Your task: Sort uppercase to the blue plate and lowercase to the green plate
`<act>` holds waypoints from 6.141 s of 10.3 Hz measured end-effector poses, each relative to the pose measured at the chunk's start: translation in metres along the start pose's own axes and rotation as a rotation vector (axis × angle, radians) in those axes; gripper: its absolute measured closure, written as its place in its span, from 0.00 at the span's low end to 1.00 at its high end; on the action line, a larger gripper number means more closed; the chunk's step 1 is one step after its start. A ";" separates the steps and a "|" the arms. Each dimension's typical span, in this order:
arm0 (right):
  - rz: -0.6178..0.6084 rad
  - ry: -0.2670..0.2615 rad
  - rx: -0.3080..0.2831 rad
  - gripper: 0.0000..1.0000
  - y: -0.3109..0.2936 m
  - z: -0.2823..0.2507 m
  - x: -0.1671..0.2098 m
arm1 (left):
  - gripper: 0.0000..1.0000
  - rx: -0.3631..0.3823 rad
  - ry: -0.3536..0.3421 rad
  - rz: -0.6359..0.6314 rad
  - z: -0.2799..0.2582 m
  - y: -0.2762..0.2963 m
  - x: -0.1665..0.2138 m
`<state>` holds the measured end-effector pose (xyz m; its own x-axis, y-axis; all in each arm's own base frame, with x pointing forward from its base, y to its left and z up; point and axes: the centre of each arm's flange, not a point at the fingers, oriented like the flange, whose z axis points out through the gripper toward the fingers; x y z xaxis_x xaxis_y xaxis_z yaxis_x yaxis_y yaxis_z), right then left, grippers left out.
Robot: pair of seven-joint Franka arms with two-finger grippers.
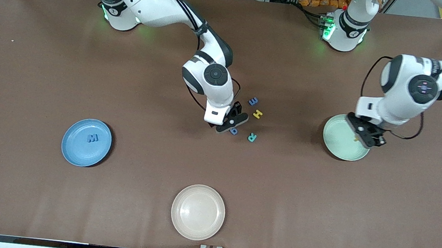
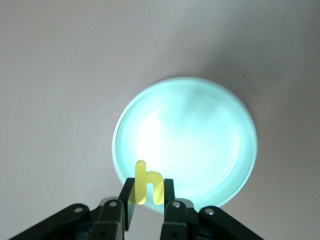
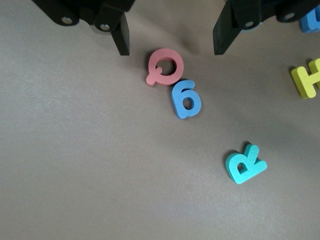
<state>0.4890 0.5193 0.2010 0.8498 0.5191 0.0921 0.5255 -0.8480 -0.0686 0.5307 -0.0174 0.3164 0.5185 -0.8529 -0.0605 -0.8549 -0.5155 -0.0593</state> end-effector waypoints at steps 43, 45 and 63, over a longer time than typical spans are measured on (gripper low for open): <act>0.356 -0.286 -0.163 0.64 0.299 -0.135 -0.020 | 0.00 -0.117 0.130 -1.334 -0.008 0.107 0.120; 0.397 -0.327 -0.183 0.64 0.354 -0.129 -0.045 | 0.00 -0.158 0.125 -1.462 -0.012 0.136 0.148; 0.527 -0.140 -0.130 0.00 0.492 -0.148 -0.116 | 0.00 -0.185 0.009 -1.763 0.060 0.251 0.367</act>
<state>0.6424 0.0256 0.3039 0.9982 0.0235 -0.0547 0.0264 -0.9982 0.0543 0.5076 -0.4545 0.2194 0.7383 0.6726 -0.0496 0.6744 -0.7359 0.0608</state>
